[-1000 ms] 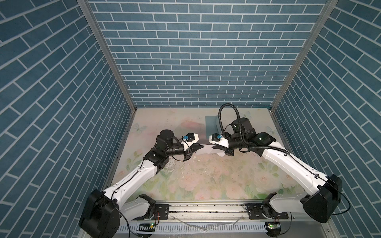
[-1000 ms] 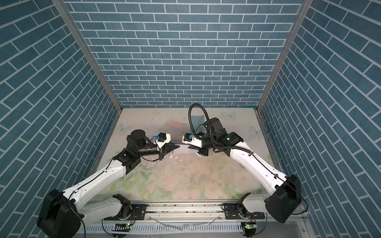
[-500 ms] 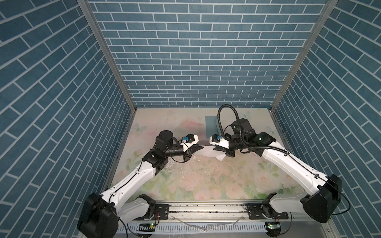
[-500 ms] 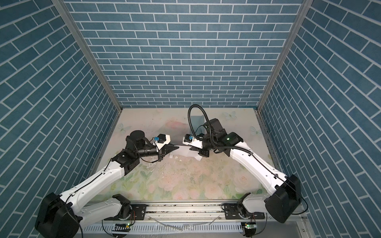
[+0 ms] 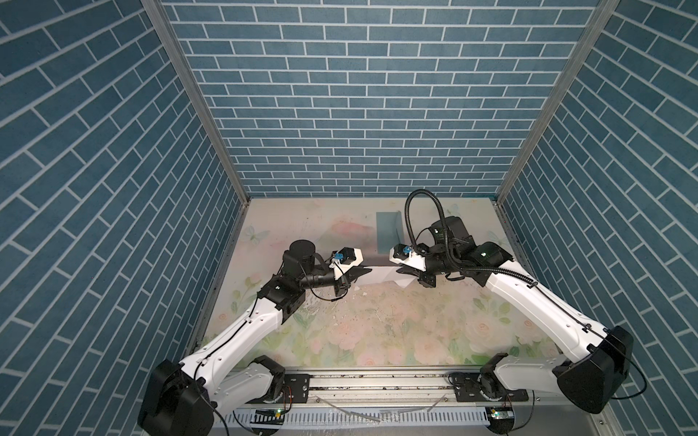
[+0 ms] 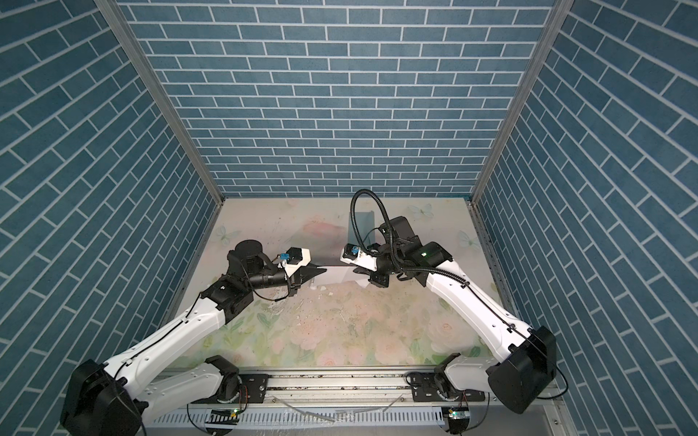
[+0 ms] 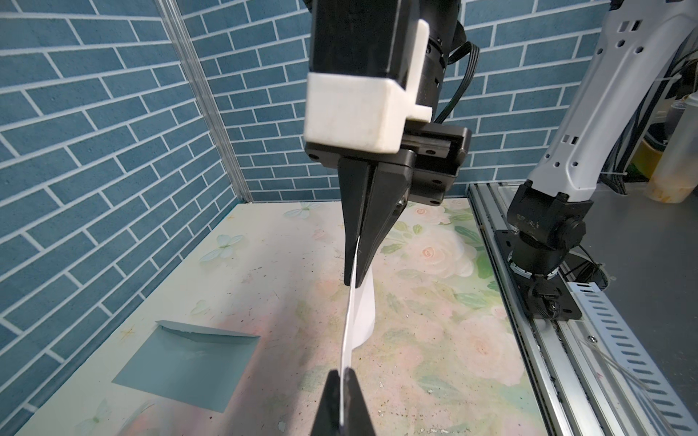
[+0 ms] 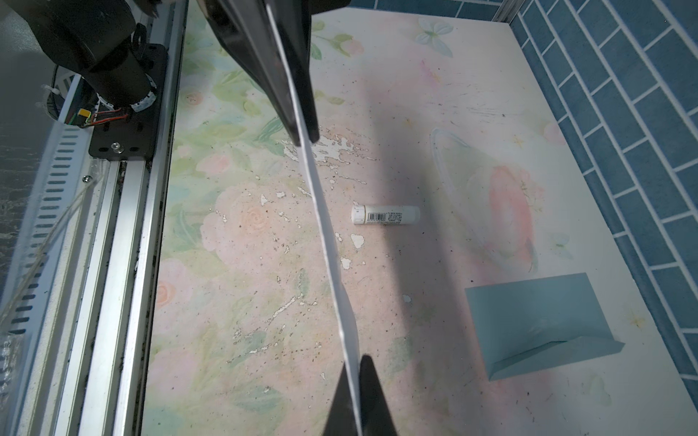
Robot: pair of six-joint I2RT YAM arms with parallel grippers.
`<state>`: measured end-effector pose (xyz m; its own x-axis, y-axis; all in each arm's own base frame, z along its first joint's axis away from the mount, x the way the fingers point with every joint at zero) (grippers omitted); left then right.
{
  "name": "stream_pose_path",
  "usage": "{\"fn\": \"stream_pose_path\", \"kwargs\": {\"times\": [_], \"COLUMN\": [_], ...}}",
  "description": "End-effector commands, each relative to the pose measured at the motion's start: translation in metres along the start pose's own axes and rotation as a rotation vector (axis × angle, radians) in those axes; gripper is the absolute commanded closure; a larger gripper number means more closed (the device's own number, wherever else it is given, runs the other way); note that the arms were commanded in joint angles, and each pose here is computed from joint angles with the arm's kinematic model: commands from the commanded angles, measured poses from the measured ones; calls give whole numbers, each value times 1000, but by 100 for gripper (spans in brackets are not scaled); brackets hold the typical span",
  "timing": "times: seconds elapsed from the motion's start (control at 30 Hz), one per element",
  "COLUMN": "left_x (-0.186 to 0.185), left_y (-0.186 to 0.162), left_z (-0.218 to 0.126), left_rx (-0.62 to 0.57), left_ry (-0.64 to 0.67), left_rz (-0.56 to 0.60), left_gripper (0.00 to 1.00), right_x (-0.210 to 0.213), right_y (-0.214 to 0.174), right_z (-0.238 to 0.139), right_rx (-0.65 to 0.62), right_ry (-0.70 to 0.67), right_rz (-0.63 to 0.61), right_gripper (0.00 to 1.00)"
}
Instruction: Place the letter into the envelope and seal it
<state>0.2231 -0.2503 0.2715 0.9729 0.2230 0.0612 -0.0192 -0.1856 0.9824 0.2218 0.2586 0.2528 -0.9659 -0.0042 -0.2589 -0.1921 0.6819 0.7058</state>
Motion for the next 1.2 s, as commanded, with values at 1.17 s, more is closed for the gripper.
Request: {"fn": "stream_pose_path", "kwargs": {"times": [1.17], "left_x": [0], "left_y": [-7], "left_z": [-3], "left_rx": [25], "left_ry": [22], "left_rz": [0], "left_gripper": [87], "right_x": [9], "right_y": [-33], "right_z": [-16], "right_rx": [39], "right_ry": [0], "right_rz": [31], "right_gripper": [100]}}
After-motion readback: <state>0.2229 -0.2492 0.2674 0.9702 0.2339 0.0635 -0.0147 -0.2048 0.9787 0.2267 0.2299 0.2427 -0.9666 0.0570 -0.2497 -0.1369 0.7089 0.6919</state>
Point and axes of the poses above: each gripper's point midway between its finger pads, its own z axis out along the fingers, its own x axis along the line the jaws close on, y = z × x, the point moved 2 cm from there along -z, back along the fingers, and after that the axes turned 5 degrees about -z, right-handed, at the moved point
